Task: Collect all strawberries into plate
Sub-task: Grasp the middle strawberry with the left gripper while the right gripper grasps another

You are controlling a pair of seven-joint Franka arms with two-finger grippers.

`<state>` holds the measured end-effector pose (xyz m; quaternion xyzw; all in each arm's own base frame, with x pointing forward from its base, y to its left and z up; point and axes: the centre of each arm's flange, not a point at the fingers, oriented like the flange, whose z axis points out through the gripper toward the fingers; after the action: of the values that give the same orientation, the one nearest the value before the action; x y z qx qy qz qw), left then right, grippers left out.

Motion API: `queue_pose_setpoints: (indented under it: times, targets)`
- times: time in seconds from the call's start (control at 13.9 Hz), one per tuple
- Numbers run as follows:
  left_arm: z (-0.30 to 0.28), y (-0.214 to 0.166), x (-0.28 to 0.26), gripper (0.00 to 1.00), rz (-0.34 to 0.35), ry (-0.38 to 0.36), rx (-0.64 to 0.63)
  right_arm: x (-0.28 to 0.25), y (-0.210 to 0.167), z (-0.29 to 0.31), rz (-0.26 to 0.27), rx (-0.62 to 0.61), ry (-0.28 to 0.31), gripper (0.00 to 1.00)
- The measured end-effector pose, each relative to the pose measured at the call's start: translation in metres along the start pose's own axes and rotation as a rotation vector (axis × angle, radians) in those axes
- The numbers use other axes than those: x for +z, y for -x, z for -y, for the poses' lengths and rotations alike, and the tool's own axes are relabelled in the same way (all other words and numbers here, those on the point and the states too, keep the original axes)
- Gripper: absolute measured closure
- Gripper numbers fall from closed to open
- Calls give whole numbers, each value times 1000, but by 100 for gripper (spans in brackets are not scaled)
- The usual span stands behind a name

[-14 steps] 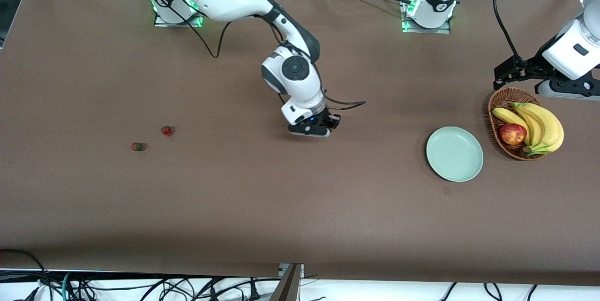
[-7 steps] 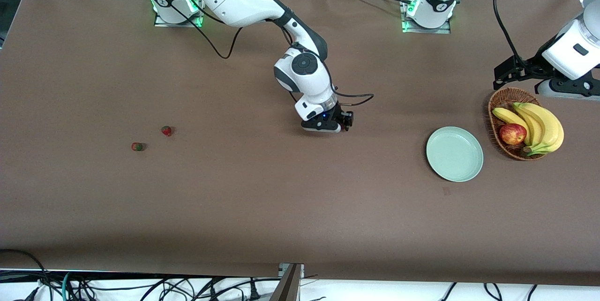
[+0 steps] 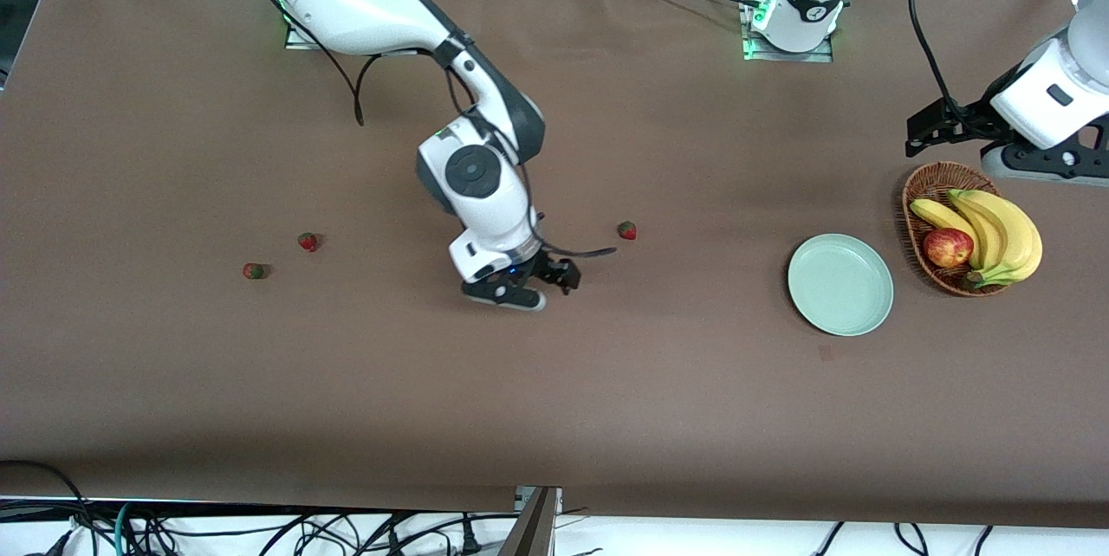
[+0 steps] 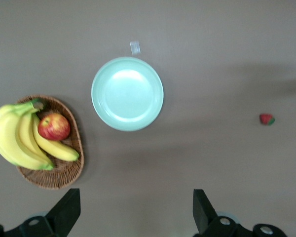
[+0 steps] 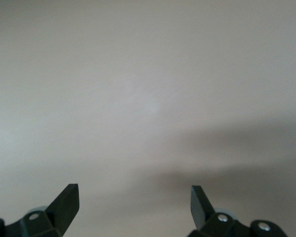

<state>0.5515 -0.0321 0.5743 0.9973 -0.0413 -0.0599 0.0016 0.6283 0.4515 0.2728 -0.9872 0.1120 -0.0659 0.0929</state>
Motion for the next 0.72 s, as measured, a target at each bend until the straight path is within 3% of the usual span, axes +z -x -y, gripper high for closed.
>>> queue_pose_setpoints:
  times: [0.29,0.43,0.72]
  targets:
    - [-38,-22,61,0,144,-7,60,-13,-67,-80,61,-50,88,0]
    - [-70,-36,89,0,161,-15,29,-22,-100,-137,110,-110,124,0]
    - [-125,-71,153,0,144,66,-146,-35,-131,-270,215,-233,164,0]
